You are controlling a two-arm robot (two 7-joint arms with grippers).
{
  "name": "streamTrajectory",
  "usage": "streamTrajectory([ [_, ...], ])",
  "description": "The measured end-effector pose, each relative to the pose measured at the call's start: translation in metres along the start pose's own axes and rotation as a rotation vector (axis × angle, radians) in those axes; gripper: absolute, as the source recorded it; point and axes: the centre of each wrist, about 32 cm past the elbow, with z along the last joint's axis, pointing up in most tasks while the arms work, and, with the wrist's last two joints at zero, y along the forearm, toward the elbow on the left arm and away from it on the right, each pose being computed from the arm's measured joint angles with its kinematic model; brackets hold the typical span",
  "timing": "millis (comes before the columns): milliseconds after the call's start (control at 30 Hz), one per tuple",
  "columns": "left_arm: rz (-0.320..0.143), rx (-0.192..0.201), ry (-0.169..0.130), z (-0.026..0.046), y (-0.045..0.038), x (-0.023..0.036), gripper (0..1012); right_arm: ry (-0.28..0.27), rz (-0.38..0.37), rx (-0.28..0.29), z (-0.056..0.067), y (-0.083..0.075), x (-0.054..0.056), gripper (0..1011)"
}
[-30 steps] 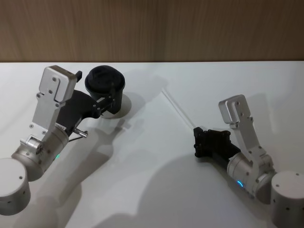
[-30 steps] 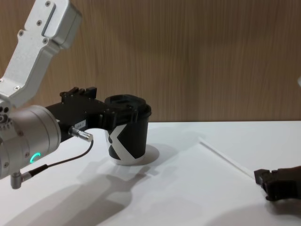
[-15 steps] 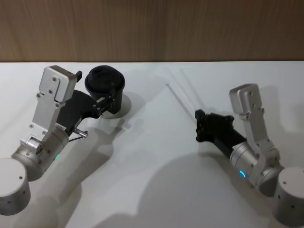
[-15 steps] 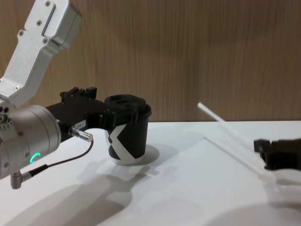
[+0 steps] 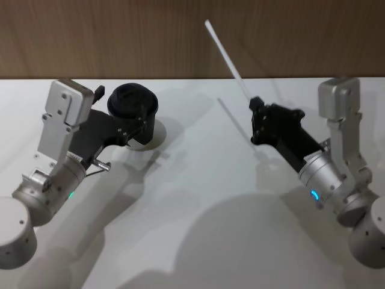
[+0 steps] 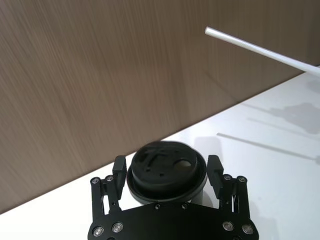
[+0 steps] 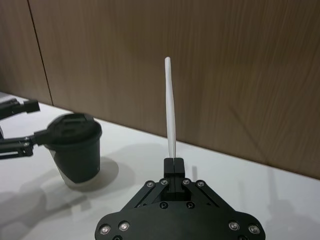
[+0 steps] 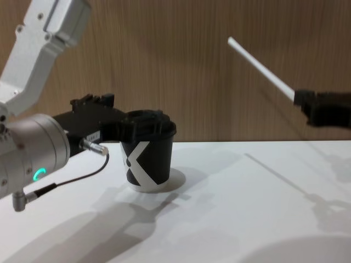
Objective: Pick up the straw with one hand, pass it to the other hand, and insert it into the cup.
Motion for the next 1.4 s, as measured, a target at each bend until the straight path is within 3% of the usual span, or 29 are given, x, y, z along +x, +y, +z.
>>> streamTrajectory([
  [300, -0.043, -0.063, 0.069, 0.0108, -0.0014, 0.008, 1004, 0.011, 0.053, 0.153, 0.012, 0.007, 0.005, 0],
  [467, -0.086, -0.115, 0.132, 0.0192, -0.0031, 0.0142, 1005, 0.019, 0.083, 0.207, 0.015, 0.011, 0.005, 0],
  [600, -0.116, -0.153, 0.178, 0.0252, -0.0046, 0.0183, 1004, 0.024, 0.1, 0.233, 0.016, 0.013, 0.005, 0],
  [967, -0.208, -0.276, 0.338, 0.0405, -0.0114, 0.0276, 1004, 0.034, 0.143, 0.274, 0.017, 0.015, 0.001, 0],
  [1033, -0.226, -0.3, 0.374, 0.0429, -0.0135, 0.0286, 1004, 0.037, 0.153, 0.28, 0.017, 0.015, 0.0, 0],
  [1167, -0.246, -0.325, 0.416, 0.0448, -0.0165, 0.0296, 1004, 0.038, 0.16, 0.285, 0.016, 0.015, -0.001, 0],
  [1233, -0.268, -0.346, 0.459, 0.0465, -0.0198, 0.0303, 1004, 0.039, 0.163, 0.288, 0.016, 0.016, -0.001, 0],
  [1400, -0.301, -0.372, 0.519, 0.0494, -0.0266, 0.0302, 1004, 0.04, 0.172, 0.295, 0.016, 0.016, -0.002, 0],
])
